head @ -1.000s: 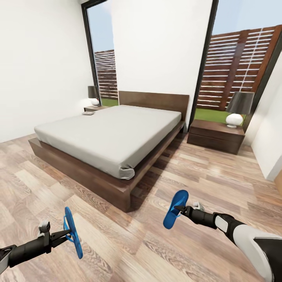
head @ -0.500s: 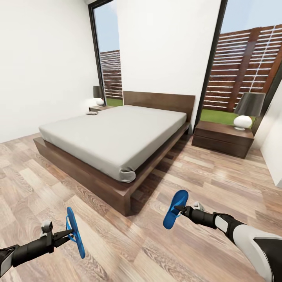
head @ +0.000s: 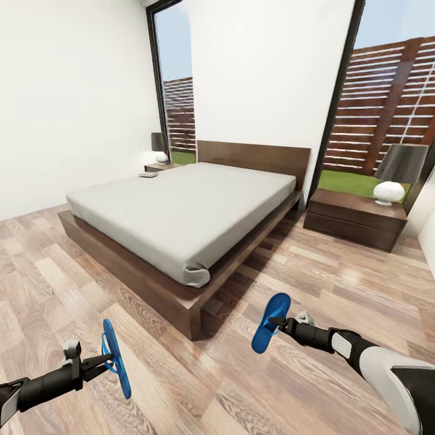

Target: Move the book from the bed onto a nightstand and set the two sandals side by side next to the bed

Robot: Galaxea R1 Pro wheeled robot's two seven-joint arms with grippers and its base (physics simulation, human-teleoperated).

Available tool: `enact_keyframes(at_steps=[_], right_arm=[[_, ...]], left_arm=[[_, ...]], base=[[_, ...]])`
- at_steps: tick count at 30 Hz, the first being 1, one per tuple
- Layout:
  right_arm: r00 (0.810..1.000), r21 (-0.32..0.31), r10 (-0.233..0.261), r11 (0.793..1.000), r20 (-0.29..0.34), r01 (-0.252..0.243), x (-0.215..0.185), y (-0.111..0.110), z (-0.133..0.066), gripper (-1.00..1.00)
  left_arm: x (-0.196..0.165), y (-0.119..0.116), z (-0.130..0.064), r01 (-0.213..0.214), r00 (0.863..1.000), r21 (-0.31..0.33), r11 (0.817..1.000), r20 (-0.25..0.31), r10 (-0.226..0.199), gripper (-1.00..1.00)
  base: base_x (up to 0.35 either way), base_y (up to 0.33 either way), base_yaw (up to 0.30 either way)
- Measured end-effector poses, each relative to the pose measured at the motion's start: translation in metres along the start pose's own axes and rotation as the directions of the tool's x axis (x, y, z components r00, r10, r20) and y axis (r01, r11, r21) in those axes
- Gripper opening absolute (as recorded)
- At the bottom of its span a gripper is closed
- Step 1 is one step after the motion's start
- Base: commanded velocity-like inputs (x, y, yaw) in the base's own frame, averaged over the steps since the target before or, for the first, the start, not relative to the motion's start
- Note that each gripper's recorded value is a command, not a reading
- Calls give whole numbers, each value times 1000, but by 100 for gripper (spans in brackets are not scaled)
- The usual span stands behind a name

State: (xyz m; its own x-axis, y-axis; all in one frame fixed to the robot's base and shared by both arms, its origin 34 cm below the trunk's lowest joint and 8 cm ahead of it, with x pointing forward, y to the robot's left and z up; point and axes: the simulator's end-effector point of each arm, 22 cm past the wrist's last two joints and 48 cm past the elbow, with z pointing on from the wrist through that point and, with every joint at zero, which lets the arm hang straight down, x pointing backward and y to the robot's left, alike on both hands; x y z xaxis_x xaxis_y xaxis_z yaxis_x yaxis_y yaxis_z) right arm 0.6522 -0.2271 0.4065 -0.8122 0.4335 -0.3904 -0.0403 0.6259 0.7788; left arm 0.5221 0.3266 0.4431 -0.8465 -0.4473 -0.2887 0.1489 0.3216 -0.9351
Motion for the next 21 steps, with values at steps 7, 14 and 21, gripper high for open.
enact_keyframes(at_steps=[7,14,21], right_arm=[[1000,0,-1,1000,0,1,0,0,0,-100],[1000,1,-1,1000,0,1,0,0,0,-100],[1000,1,-2,1000,0,2,0,0,0,-100]], left_arm=[[0,0,0,-1,1000,-1,1000,0,1,-100],[0,0,0,-1,1000,0,1000,1,1,-100],[0,0,0,-2,1000,-1,1000,0,2,-100]], base=[[75,-116,88],[11,-107,88],[2,-77,87]])
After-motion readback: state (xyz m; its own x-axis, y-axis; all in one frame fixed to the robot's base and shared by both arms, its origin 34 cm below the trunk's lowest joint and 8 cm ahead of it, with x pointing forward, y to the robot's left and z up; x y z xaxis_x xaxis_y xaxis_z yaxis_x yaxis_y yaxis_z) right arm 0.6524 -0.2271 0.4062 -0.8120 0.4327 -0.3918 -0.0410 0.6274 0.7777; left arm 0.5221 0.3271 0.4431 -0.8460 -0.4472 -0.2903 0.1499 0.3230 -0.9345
